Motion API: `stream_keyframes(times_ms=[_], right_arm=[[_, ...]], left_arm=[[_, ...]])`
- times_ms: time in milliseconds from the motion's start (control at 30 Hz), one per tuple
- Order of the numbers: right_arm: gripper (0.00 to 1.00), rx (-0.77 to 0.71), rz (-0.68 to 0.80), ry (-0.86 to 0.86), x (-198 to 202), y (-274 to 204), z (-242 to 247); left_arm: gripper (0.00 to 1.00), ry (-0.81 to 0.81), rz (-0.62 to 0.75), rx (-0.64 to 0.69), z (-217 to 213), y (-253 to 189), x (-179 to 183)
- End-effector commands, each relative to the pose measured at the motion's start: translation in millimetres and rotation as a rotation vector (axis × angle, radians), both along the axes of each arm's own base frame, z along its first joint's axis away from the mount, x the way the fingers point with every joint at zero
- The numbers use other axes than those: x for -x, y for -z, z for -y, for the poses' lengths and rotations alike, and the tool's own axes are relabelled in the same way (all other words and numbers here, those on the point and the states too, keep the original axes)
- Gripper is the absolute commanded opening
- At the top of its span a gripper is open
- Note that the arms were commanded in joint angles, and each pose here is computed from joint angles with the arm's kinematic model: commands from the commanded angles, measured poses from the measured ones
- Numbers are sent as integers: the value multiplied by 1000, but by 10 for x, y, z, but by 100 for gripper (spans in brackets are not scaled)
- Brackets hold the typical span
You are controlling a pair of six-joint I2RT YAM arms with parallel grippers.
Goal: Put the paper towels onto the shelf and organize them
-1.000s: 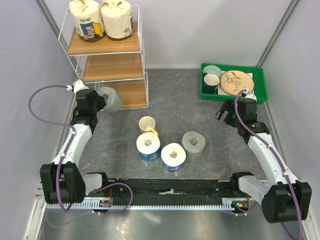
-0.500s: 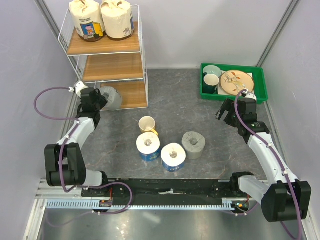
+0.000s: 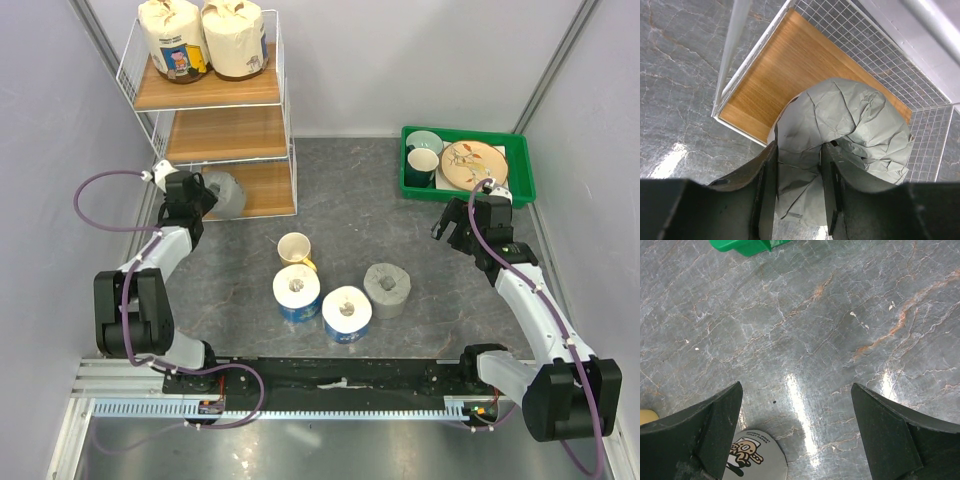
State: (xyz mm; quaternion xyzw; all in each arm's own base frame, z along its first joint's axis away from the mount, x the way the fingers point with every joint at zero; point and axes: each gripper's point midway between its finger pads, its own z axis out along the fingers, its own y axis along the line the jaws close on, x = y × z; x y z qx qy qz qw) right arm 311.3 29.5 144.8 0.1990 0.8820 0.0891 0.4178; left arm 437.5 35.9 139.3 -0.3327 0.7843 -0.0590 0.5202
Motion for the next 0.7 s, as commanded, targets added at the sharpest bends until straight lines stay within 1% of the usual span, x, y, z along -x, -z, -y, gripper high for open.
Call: stream_keyframes(times_ms=[0,367,667], right_arm=[[98,14,49,14,-77,-129,46],[98,23,55,21,-65,-172,78],[98,28,55,23,-44,-190,90]], left_arm=[[44,-36,129,17,-52,-353,-235],[44,-58,108,55,-55,-185,-301],[44,-63,121,63,-62,-225,-427]])
